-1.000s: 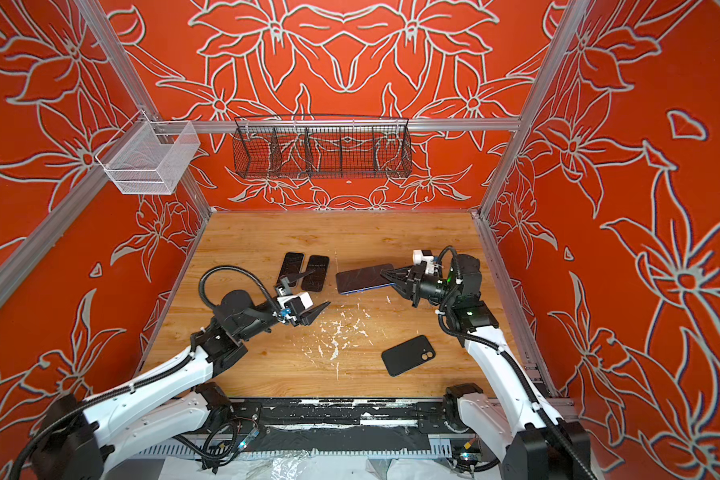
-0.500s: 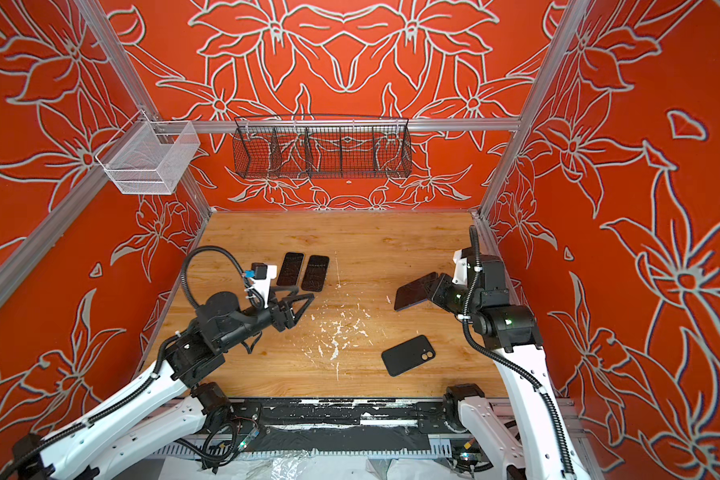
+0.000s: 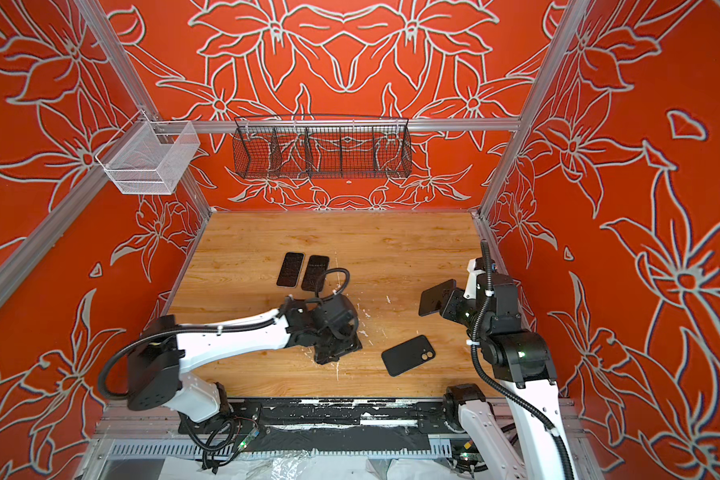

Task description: Put the phone into the phone case

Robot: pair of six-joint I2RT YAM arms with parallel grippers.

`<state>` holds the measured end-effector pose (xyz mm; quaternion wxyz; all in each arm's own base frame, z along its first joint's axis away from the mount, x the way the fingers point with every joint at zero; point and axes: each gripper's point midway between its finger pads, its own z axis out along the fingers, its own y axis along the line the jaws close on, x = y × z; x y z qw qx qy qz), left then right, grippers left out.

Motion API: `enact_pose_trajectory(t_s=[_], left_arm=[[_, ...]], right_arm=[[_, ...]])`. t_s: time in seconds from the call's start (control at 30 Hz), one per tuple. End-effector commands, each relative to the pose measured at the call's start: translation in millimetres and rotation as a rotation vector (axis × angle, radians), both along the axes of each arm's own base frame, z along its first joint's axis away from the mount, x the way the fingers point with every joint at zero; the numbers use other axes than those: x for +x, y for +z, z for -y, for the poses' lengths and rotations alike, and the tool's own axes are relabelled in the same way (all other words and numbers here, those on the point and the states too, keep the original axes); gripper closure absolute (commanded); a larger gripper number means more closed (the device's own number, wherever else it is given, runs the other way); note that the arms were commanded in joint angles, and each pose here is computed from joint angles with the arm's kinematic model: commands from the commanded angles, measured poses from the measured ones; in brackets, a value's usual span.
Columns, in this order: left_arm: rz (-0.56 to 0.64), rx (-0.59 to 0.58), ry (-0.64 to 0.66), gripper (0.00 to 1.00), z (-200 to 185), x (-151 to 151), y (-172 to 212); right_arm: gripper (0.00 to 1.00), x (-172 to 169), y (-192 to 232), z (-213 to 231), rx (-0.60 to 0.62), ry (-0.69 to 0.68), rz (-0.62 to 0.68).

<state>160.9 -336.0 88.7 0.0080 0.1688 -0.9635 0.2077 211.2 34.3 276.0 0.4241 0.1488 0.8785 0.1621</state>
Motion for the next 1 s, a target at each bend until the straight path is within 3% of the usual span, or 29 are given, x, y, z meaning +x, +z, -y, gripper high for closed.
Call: enact_pose_trajectory(t_s=[0.0, 0.17, 0.4, 0.53, 0.7, 0.97], left_arm=[[-0.116, 0.072, 0.151, 0.31, 17, -20, -14], [-0.172, 0.099, 0.225, 0.35, 61, -27, -48], [-0.101, 0.082, 0.304, 0.39, 83, -4, -61], [-0.108, 0.165, 0.286, 0.43, 78, -5, -74], [-0.174, 0.252, 0.264, 0.6, 71, -15, -85], [-0.236, 0.504, 0.257, 0.67, 45, -15, -84]], right_arm=[[1.0, -11, 14, 11, -0.074, -0.01, 0.062], [1.0, -24, 17, 15, -0.111, -0.005, 0.083], [1.0, -25, 19, 8, -0.095, 0.029, 0.091], [1.0, -24, 22, 7, -0.089, 0.031, 0.104], [1.0, -25, 28, 8, -0.088, 0.026, 0.13], [1.0, -33, 38, 12, -0.097, 0.011, 0.172]])
